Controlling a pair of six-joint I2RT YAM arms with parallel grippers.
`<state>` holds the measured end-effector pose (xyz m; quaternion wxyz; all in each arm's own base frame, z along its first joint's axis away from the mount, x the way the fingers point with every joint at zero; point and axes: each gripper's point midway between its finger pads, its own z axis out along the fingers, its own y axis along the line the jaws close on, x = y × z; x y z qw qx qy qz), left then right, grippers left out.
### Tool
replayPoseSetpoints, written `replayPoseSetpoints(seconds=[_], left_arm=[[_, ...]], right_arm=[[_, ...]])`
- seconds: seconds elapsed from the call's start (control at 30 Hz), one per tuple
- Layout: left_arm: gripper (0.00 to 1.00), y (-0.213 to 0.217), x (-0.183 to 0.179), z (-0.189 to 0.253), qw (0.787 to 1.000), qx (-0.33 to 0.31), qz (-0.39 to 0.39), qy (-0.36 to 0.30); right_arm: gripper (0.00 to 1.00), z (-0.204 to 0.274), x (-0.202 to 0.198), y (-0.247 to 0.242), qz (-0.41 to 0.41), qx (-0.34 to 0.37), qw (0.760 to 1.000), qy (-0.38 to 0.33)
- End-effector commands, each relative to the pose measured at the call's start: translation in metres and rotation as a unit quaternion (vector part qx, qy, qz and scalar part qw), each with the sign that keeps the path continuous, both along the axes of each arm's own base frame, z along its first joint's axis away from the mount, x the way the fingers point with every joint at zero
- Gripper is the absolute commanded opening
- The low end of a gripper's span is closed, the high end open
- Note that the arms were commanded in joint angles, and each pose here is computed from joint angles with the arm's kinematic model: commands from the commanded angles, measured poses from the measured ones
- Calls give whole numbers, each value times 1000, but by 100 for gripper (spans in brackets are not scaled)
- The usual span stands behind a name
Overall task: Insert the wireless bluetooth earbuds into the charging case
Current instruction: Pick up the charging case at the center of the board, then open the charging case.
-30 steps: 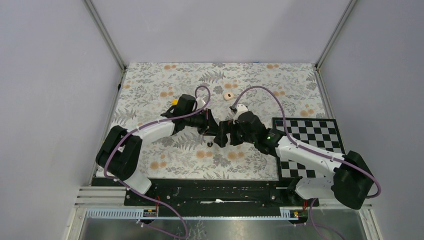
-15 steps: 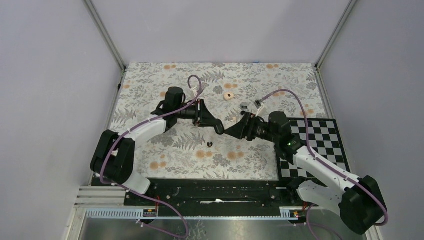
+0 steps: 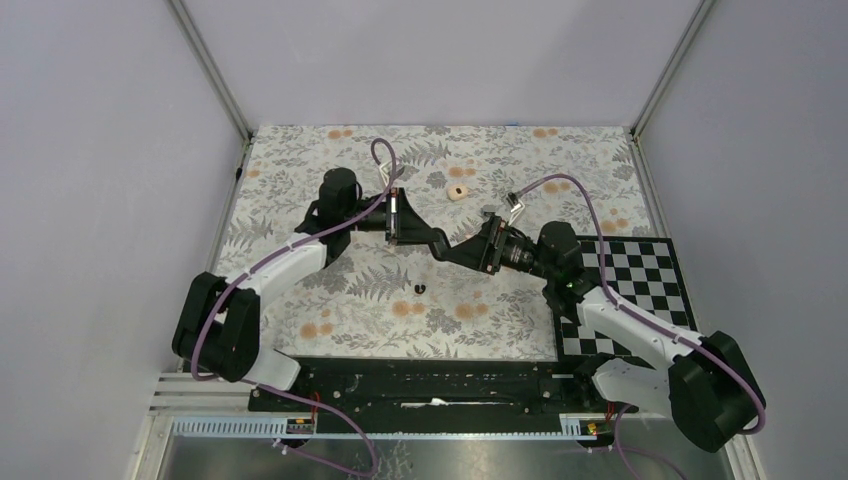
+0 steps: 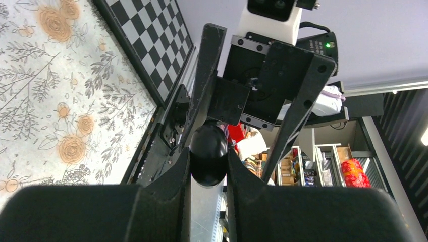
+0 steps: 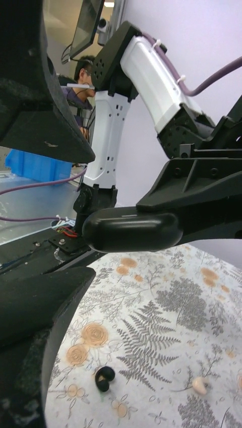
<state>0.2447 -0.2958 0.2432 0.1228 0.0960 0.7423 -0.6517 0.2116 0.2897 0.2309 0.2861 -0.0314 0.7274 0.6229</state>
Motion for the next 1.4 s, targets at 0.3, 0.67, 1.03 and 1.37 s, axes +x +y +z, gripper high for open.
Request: replayPoseSetpoints(seconds=[0.3, 0.67, 1.03, 1.37], left_arm=[[0, 6, -21, 44, 996, -63, -34, -53], [0, 7, -23, 41, 997, -55, -37, -32], [0, 8, -25, 37, 998, -50, -32, -23], [12, 10, -28, 40, 998, -51, -30, -34]], right_arm=[[76, 30, -2, 4, 20, 87, 995, -39], [64, 48, -11, 8, 70, 161, 982, -68], [45, 48, -10, 10, 84, 189, 977, -50], [0, 40, -4, 9, 62, 190, 980, -24]])
